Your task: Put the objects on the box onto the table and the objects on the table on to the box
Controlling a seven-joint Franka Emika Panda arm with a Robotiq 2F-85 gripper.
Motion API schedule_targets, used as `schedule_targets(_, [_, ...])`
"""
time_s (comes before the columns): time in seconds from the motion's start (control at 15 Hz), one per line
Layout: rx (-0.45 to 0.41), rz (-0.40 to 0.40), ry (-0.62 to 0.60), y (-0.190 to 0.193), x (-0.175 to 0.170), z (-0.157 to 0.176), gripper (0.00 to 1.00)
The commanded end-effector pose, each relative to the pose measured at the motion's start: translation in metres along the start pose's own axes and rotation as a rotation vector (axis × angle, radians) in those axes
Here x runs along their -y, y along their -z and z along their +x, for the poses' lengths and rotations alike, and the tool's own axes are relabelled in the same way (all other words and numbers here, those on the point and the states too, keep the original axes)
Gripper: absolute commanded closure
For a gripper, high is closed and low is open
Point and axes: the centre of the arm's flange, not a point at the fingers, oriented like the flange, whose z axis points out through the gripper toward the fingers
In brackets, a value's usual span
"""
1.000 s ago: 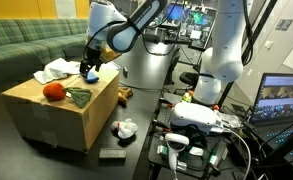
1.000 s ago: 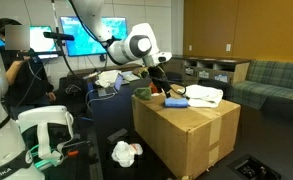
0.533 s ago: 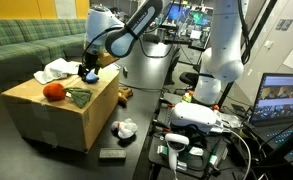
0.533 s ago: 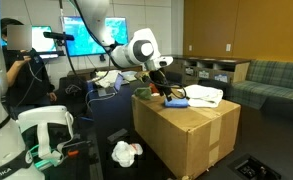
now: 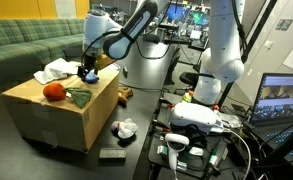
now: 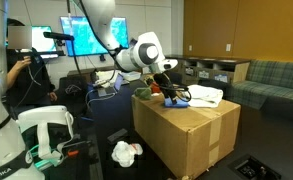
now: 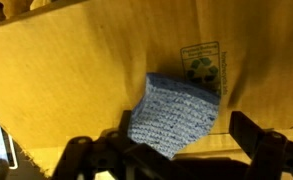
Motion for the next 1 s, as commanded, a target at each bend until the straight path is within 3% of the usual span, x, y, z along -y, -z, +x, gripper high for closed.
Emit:
schedule_targets(0.0, [-0.016, -0.015, -0.016, -0.013, 0.004, 0.009, 0.0])
schedule_targets(0.53, [-0.019, -0.019, -0.048, -0.021, -0.012, 0.001, 0.0])
schedule_targets(0.6, [-0.023, -0.018, -0.05, -0.02, -0.014, -0.001, 0.05])
schedule_targets(0.67, [-0.028, -0.016, -0.055, -0.018, -0.016, -0.001, 0.25])
schedule_targets(0.93, [-0.037, -0.003, -0.061, -0.015, -0.022, 0.0, 0.55])
